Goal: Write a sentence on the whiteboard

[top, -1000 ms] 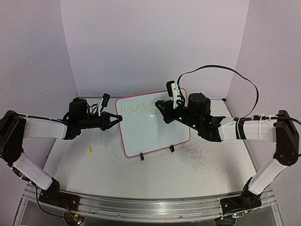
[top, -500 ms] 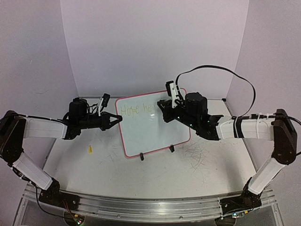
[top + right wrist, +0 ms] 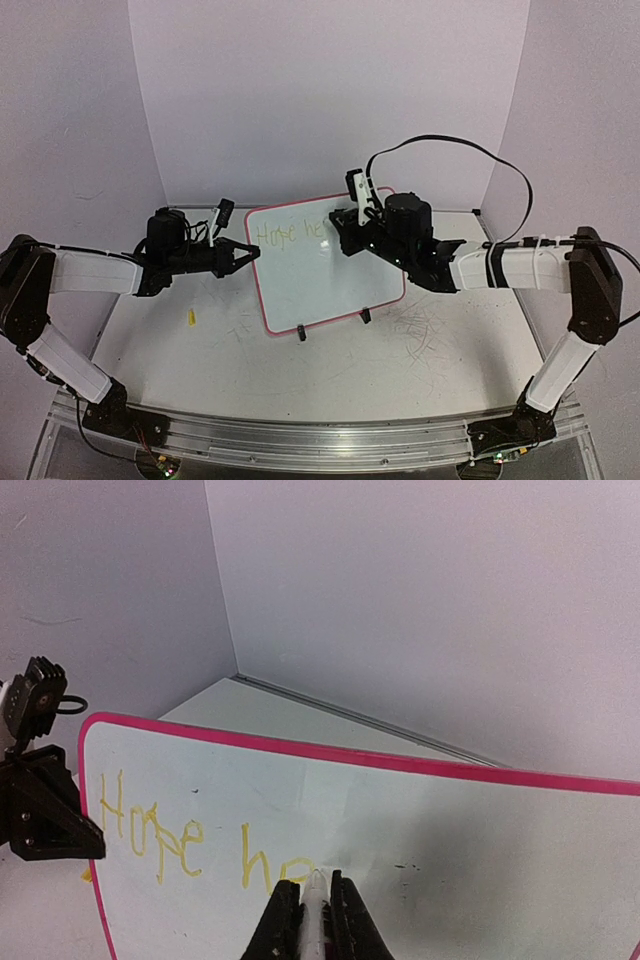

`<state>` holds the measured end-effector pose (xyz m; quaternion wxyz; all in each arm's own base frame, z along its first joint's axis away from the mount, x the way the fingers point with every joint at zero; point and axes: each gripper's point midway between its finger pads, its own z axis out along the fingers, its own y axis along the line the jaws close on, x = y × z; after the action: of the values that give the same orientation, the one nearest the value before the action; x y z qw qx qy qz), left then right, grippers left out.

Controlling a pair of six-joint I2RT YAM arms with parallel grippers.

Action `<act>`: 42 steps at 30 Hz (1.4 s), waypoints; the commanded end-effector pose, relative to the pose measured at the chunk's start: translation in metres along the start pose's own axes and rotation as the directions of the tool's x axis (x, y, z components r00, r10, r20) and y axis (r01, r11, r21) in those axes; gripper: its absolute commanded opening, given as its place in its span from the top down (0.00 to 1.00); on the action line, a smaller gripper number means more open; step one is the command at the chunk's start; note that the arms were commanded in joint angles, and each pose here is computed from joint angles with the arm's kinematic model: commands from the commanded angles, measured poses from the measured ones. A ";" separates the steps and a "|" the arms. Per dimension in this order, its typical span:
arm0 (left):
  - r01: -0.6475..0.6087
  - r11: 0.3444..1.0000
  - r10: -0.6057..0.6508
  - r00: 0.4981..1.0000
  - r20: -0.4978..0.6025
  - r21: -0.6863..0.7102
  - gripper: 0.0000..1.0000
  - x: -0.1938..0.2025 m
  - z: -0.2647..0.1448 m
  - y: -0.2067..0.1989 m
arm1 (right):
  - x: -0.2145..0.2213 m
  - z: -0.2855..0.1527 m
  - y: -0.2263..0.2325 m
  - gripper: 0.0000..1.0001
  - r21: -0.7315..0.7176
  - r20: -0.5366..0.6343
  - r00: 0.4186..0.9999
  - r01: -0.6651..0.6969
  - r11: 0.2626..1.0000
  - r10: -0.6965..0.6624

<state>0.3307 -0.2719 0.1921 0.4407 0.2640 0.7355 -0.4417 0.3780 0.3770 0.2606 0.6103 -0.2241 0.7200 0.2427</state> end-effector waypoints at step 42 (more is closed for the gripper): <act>-0.117 0.987 0.122 0.992 0.032 -0.109 1.00 -0.019 -0.001 0.013 | 0.007 -0.005 -0.015 1.00 0.082 0.001 0.999 -0.048 0.995 0.048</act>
<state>0.3313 -0.2721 0.1909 0.4413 0.2618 0.7381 -0.4381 0.3783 0.3669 0.2298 0.5905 -0.2000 0.7475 0.2293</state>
